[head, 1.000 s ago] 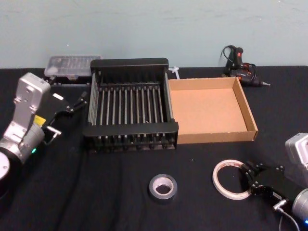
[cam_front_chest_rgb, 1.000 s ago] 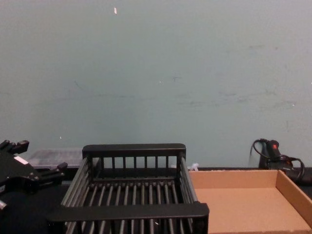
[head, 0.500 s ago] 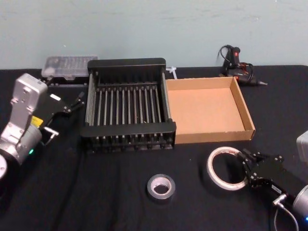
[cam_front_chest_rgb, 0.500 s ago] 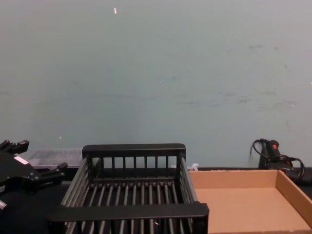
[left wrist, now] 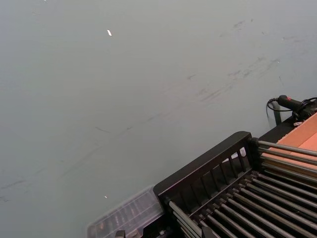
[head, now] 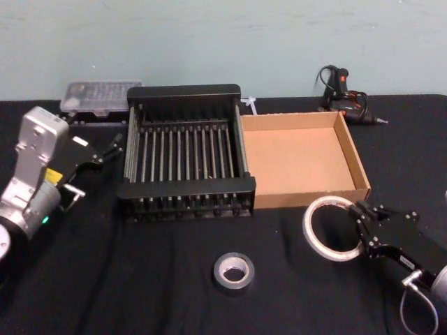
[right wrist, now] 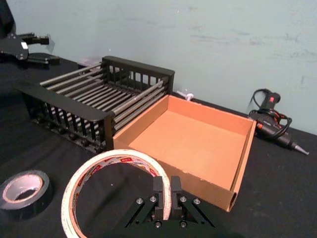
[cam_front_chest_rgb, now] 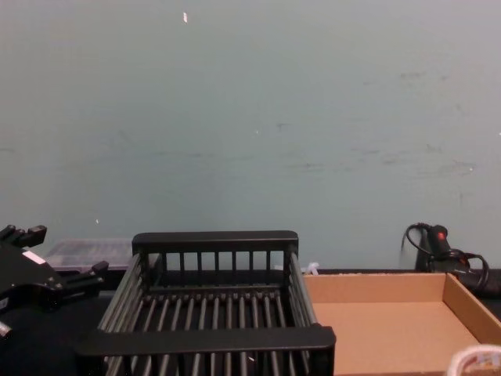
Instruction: Pick up the white tape and place it into the black box , Pick up the silver tape and place it into the brown box.
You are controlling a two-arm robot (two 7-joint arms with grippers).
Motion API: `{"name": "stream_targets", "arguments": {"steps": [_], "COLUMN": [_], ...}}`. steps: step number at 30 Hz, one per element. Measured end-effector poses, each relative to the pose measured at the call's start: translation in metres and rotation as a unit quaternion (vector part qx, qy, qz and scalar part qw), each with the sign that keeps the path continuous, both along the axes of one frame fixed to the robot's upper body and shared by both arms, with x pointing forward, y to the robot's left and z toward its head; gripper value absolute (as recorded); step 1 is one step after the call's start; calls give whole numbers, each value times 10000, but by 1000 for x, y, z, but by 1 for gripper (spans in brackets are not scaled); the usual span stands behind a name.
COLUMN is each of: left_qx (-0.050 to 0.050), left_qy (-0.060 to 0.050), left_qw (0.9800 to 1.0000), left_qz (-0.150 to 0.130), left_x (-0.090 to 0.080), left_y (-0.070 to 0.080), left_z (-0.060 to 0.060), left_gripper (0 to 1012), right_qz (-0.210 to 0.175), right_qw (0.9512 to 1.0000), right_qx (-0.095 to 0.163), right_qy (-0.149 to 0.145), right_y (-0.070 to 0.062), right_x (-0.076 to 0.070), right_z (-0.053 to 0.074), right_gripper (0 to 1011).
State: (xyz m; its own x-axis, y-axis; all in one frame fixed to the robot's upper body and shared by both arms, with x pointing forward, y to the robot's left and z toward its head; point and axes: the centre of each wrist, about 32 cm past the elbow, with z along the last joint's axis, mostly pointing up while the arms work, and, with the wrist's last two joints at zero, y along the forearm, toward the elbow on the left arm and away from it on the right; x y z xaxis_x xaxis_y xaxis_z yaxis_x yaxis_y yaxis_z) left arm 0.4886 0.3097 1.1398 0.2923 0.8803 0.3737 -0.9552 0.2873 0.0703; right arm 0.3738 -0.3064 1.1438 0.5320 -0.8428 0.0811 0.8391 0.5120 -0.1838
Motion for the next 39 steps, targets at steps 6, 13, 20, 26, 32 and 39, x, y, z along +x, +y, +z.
{"name": "stream_targets", "arguments": {"steps": [6, 13, 20, 26, 32, 39], "left_qx": [0, 0, 0, 0, 0, 0], "left_qy": [0, 0, 0, 0, 0, 0], "left_qw": [10000, 10000, 10000, 10000, 10000, 10000], "left_qz": [0, 0, 0, 0, 0, 0], "left_x": [0, 0, 0, 0, 0, 0], "left_y": [0, 0, 0, 0, 0, 0], "left_z": [0, 0, 0, 0, 0, 0], "left_gripper": [1001, 1001, 1001, 1001, 1001, 1001], "right_qz": [-20, -97, -91, -95, -69, -48], "right_qw": [9998, 9994, 9994, 9994, 9995, 9995], "right_qx": [105, 205, 205, 218, 220, 221], "right_qy": [-154, -259, -264, -233, -205, -205], "right_y": [0, 6, 13, 19, 27, 36], "right_x": [4, 13, 25, 41, 55, 71], "right_z": [4, 11, 16, 19, 20, 20], "right_gripper": [95, 95, 95, 95, 95, 95]}}
